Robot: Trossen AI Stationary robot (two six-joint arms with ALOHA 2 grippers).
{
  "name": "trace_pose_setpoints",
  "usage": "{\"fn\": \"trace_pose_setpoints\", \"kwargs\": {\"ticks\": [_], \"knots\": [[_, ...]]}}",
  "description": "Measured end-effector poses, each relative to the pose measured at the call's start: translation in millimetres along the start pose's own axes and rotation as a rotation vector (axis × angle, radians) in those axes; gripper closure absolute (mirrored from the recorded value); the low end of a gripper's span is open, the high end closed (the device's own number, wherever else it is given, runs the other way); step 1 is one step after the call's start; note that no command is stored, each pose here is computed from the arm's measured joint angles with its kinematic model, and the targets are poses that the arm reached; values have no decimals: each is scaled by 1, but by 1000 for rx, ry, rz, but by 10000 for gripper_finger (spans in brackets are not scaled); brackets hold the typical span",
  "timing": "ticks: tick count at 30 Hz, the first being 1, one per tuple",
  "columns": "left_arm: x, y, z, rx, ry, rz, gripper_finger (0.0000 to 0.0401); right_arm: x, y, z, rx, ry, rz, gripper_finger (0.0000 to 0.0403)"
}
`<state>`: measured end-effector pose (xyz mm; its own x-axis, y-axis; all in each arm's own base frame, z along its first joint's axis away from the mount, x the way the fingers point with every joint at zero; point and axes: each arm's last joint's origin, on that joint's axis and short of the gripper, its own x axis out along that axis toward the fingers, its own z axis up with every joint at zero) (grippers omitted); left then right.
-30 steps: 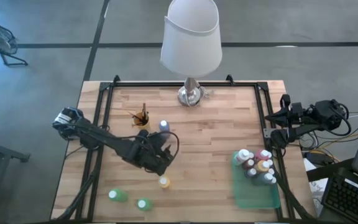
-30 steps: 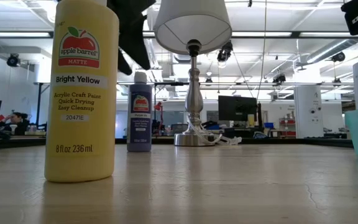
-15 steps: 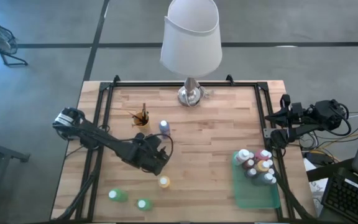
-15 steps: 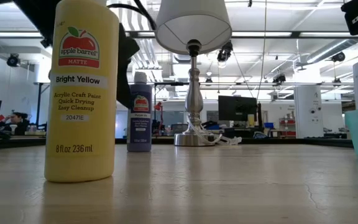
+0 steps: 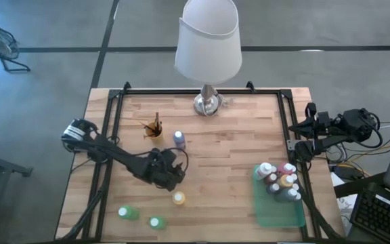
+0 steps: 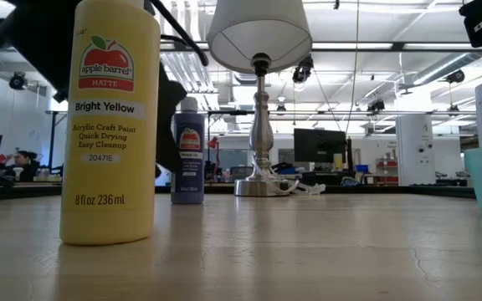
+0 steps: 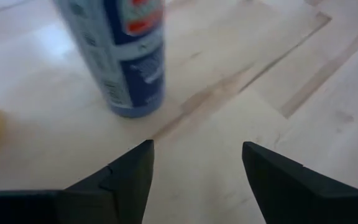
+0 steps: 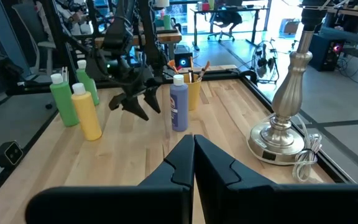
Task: Pick & Place Paint Supplies
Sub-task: Put the blue paint bottle into the green bin
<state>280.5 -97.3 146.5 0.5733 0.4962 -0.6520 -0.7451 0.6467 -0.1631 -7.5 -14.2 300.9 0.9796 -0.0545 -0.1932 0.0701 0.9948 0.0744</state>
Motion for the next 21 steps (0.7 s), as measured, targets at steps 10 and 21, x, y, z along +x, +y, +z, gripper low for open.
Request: {"fn": "trace_pose_setpoints", "kwargs": {"ticks": [10, 21], "knots": [[30, -13, -19, 60, 11, 58, 158, 0, 0, 0, 0, 0, 0, 394], [47, -14, -18, 17, -96, 144, 158, 0, 0, 0, 0, 0, 0, 394]]}}
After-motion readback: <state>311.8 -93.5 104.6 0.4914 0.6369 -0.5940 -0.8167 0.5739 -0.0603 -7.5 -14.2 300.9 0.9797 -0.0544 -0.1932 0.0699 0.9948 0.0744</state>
